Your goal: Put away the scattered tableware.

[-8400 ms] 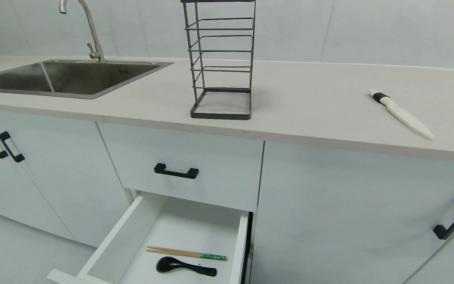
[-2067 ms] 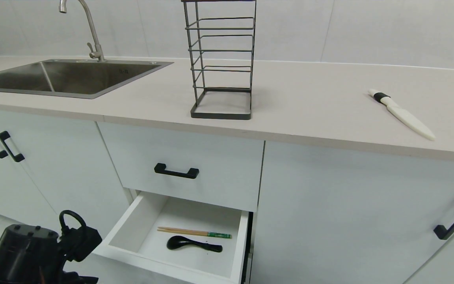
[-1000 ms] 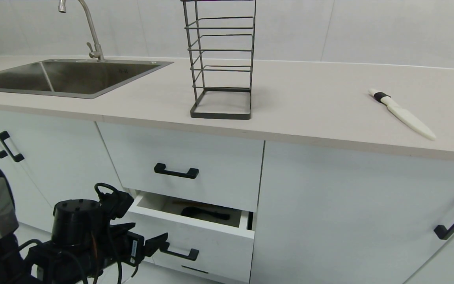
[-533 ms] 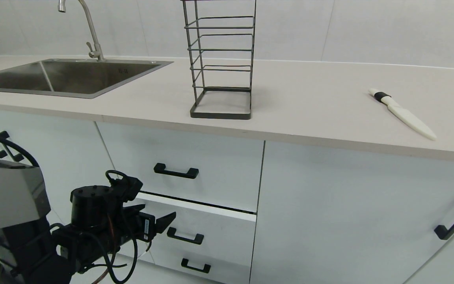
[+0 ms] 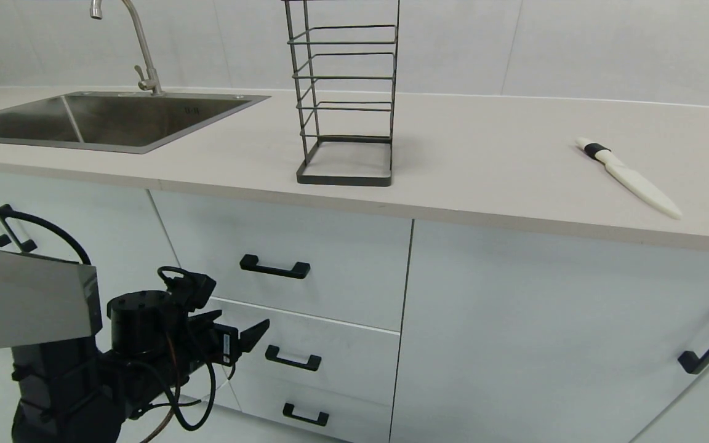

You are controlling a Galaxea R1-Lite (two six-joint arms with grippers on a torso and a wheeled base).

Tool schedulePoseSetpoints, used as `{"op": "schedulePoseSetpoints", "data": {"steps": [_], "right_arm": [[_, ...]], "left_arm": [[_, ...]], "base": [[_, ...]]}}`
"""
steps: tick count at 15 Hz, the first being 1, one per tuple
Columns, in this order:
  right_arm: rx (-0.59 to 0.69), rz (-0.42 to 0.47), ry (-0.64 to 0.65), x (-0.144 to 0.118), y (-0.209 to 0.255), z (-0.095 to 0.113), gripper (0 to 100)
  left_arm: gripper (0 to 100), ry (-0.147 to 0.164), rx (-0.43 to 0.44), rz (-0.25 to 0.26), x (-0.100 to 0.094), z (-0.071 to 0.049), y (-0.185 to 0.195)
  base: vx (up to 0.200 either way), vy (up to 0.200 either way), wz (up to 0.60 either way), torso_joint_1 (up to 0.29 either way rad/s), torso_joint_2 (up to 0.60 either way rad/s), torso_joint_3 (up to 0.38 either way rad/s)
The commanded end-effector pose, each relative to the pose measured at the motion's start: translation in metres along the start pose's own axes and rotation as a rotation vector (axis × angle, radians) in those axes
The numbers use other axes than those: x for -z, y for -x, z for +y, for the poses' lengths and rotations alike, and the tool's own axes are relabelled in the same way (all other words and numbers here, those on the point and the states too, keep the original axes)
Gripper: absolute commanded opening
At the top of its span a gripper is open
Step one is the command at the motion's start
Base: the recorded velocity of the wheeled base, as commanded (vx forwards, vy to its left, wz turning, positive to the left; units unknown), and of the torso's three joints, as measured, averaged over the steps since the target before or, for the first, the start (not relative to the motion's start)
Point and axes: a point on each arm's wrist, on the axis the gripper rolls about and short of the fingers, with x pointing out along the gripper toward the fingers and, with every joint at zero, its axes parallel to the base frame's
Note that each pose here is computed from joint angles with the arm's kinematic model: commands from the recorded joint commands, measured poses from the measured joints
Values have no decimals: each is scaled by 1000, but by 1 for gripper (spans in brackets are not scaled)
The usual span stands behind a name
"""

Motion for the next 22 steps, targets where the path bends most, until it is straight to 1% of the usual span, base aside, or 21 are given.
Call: {"op": "schedulePoseSetpoints", "data": {"steps": [1, 2, 3, 4, 5, 6, 7, 8, 9, 10, 11, 13, 14, 15, 16, 17, 18, 19, 20, 21, 22], "right_arm": [[0, 2, 0, 0, 0, 0, 100], [0, 2, 0, 0, 0, 0, 100], [0, 2, 0, 0, 0, 0, 100], [0, 2, 0, 0, 0, 0, 100], [0, 2, 0, 0, 0, 0, 100], [0, 2, 0, 0, 0, 0, 100], [0, 2, 0, 0, 0, 0, 100], [0, 2, 0, 0, 0, 0, 100], [0, 2, 0, 0, 0, 0, 100], [0, 2, 0, 0, 0, 0, 100], [0, 2, 0, 0, 0, 0, 100], [0, 2, 0, 0, 0, 0, 100], [0, 2, 0, 0, 0, 0, 100], [0, 2, 0, 0, 0, 0, 100], [0, 2, 0, 0, 0, 0, 100], [0, 2, 0, 0, 0, 0, 100], [0, 2, 0, 0, 0, 0, 100], [0, 2, 0, 0, 0, 0, 100], [0, 2, 0, 0, 0, 0, 100], [0, 2, 0, 0, 0, 0, 100], [0, 2, 0, 0, 0, 0, 100]], "left_arm": [[100, -3, 9, 31, 6, -5, 12], [100, -9, 21, 22, 4, -9, 24], [100, -32, 39, -56, -10, -16, 54], [100, -60, 48, -136, -24, -19, 73], [100, -73, 59, -192, -31, -22, 92], [100, -79, 61, -220, -34, -24, 102], [100, -90, 67, -312, -45, -27, 121], [100, -99, 63, -445, -59, -29, 146], [100, -103, 46, -521, -65, -28, 161], [100, -106, 26, -572, -69, -26, 171], [100, -109, -16, -645, -73, -22, 187], [100, -114, -76, -795, -77, -21, 222], [100, -122, -145, -877, -75, -21, 244], [100, -140, -206, -937, -71, -23, 261], [100, -152, -228, -964, -68, -25, 270], [100, -192, -237, -1030, -53, -36, 293], [100, -236, -216, -1038, -41, -43, 303], [100, -286, -186, -1027, -27, -48, 310], [100, -311, -156, -1011, -15, -52, 314], [100, -316, -152, -1005, -11, -53, 315], [100, -344, -126, -972, 8, -56, 317]], "base": [[0, 0, 0, 0, 0, 0], [0, 0, 0, 0, 0, 0], [0, 0, 0, 0, 0, 0], [0, 0, 0, 0, 0, 0], [0, 0, 0, 0, 0, 0], [0, 0, 0, 0, 0, 0], [0, 0, 0, 0, 0, 0], [0, 0, 0, 0, 0, 0], [0, 0, 0, 0, 0, 0], [0, 0, 0, 0, 0, 0], [0, 0, 0, 0, 0, 0], [0, 0, 0, 0, 0, 0], [0, 0, 0, 0, 0, 0], [0, 0, 0, 0, 0, 0], [0, 0, 0, 0, 0, 0], [0, 0, 0, 0, 0, 0], [0, 0, 0, 0, 0, 0], [0, 0, 0, 0, 0, 0], [0, 0, 0, 0, 0, 0], [0, 0, 0, 0, 0, 0], [0, 0, 0, 0, 0, 0]]}}
